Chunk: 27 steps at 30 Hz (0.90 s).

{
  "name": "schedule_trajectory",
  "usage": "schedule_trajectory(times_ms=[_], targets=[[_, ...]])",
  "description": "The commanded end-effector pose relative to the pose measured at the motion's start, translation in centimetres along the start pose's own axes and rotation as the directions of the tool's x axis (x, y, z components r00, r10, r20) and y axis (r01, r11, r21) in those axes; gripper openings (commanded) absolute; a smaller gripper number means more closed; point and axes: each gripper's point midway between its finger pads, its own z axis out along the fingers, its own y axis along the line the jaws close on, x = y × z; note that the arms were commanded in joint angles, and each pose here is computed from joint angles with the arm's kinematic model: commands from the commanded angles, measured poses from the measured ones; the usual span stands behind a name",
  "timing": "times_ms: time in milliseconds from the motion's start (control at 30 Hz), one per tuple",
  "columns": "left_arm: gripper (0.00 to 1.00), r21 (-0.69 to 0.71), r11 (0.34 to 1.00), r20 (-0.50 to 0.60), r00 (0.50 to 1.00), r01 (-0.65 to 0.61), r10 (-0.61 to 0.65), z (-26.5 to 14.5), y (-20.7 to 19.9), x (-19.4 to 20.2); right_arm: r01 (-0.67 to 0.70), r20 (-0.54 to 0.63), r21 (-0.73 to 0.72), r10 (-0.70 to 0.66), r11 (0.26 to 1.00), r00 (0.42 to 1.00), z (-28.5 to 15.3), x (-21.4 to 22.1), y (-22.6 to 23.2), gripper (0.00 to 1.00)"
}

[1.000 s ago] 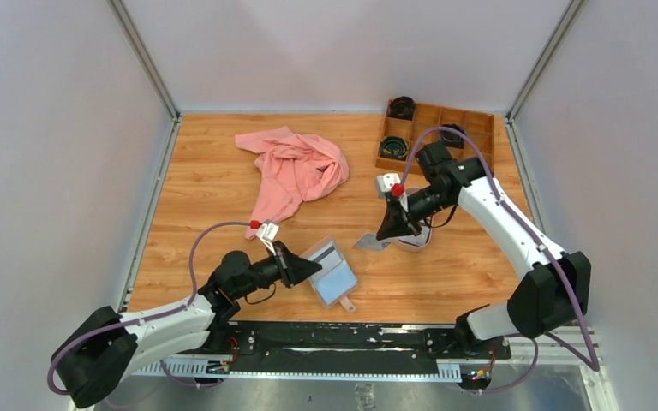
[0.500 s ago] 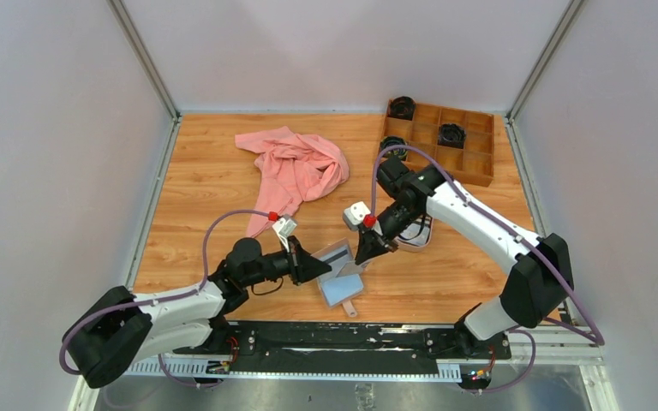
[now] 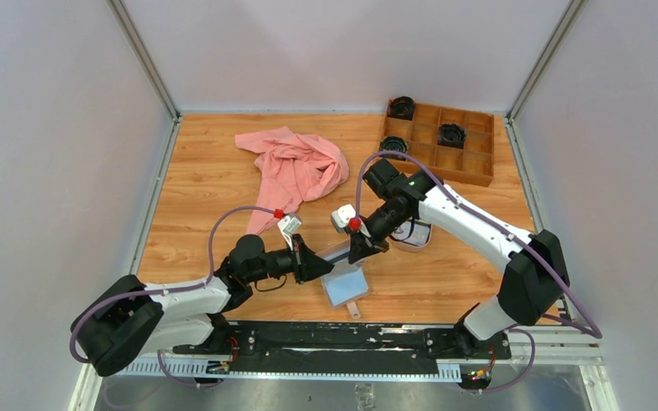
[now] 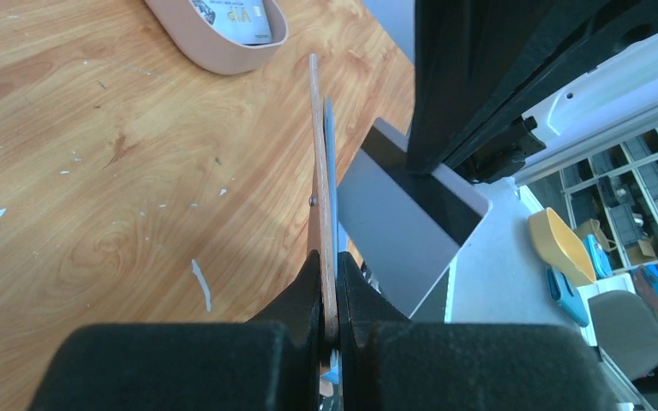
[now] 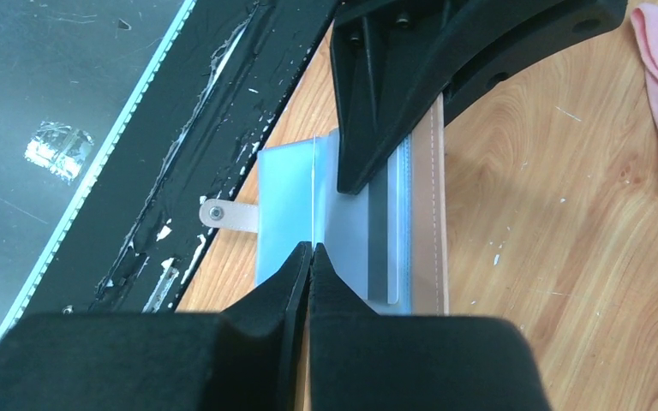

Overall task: Put the credit cards into the card holder
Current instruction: Insert the credit card into the card holder.

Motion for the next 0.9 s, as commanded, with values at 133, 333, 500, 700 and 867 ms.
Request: schedule_trajectory(times_ms=[133, 333, 500, 700, 867], targets=[[0.0, 0.089, 0.996, 0.052, 0.998, -0.024, 0.019, 0.5, -1.8, -1.9, -0.032, -0.044, -0.006, 0.032, 0.999, 0.999, 0.9, 1.2, 0.0, 0.0], [0.0, 0.094, 0.995, 0.051, 0.998, -0.029, 0.024, 0.5, -2.0, -1.9, -0.045, -0.076, 0.008, 0.045, 0.999, 0.996, 0.9, 2.0, -0.2, 0.0], [0.0, 0.09, 0.996, 0.036, 0.999, -0.027, 0.024, 0.5, -1.8, -1.6, -0.019, -0.059, 0.023, 0.02, 1.0, 0.998, 0.4, 1.0, -0.2, 0.0], [0.0, 0.097, 0.995, 0.02, 1.0, -0.017, 0.015, 0.6, -1.9, -1.4, 0.002, -0.052, 0.025, -0.001, 1.0, 0.999, 0.3, 0.4, -0.1, 0.0], [0.0, 0.116, 0.993, 0.018, 1.0, -0.019, 0.017, 0.7, -2.3, -1.6, 0.024, -0.12, -0.004, -0.025, 1.0, 0.993, 1.1, 2.4, 0.4, 0.0]])
